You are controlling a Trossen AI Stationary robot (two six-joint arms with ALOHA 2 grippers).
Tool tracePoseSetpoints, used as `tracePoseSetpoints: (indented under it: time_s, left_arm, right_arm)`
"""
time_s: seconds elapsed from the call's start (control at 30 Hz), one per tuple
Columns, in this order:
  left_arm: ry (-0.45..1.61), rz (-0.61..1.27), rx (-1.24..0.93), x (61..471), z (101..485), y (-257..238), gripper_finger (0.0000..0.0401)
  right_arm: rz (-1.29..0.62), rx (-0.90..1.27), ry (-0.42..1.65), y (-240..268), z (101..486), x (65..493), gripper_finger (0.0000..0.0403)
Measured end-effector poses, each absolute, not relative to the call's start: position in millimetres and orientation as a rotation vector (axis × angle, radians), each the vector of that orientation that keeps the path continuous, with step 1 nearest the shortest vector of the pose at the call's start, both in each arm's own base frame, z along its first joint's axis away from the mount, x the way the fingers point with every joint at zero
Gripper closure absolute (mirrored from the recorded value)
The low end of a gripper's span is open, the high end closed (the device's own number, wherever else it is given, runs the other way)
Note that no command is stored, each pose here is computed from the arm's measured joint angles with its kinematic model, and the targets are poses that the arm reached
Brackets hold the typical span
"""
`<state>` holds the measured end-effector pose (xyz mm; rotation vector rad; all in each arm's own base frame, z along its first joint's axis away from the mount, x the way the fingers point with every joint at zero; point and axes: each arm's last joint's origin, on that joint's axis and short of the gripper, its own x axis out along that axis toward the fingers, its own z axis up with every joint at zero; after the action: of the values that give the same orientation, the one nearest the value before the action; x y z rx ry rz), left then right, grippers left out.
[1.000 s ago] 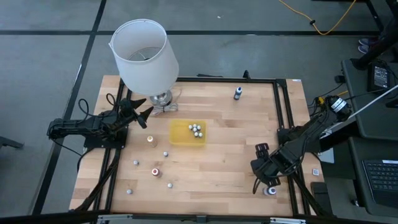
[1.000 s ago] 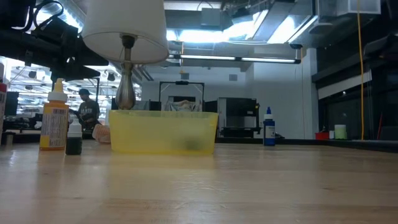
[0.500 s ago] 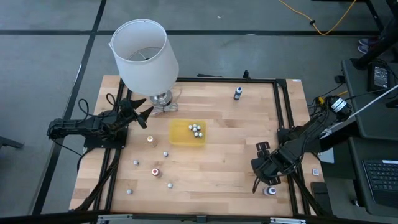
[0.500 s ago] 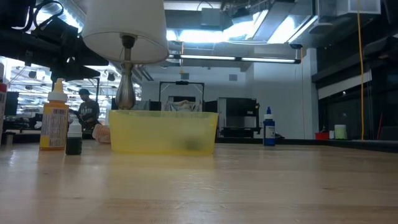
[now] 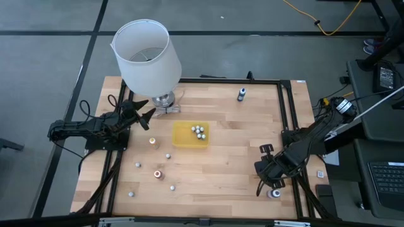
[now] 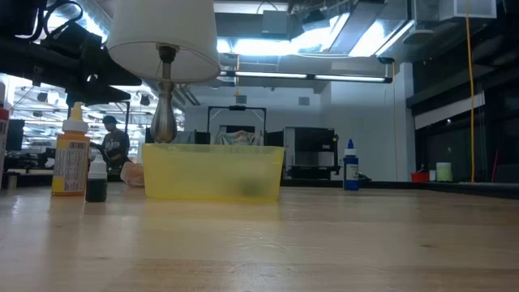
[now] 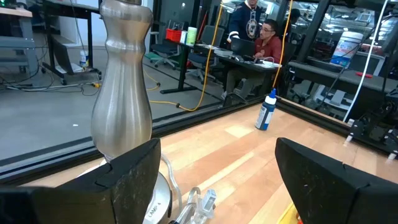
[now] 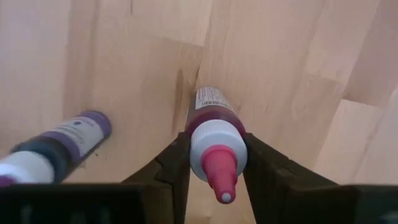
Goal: Pick & Place food coloring
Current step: Put the red food coloring bottle into the yellow bin
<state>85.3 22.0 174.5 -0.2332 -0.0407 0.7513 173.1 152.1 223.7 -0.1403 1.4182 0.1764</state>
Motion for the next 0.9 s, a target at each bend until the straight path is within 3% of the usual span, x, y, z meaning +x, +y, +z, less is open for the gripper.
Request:
tracePoseSetpoints:
  time_s: [0.47, 0.9]
  left_arm:
    - [-0.041, 0.751, -0.233, 85.3, 174.5, 22.0, 0.0090]
    - [-0.041, 0.751, -0.233, 85.3, 174.5, 22.0, 0.0088]
  right_arm:
    - [0.153, -0.061, 1.398, 148.2, 311.4, 203.6, 0.0278]
    - [0.077, -0.002, 1.322, 117.4, 352.8, 292.6, 0.0277]
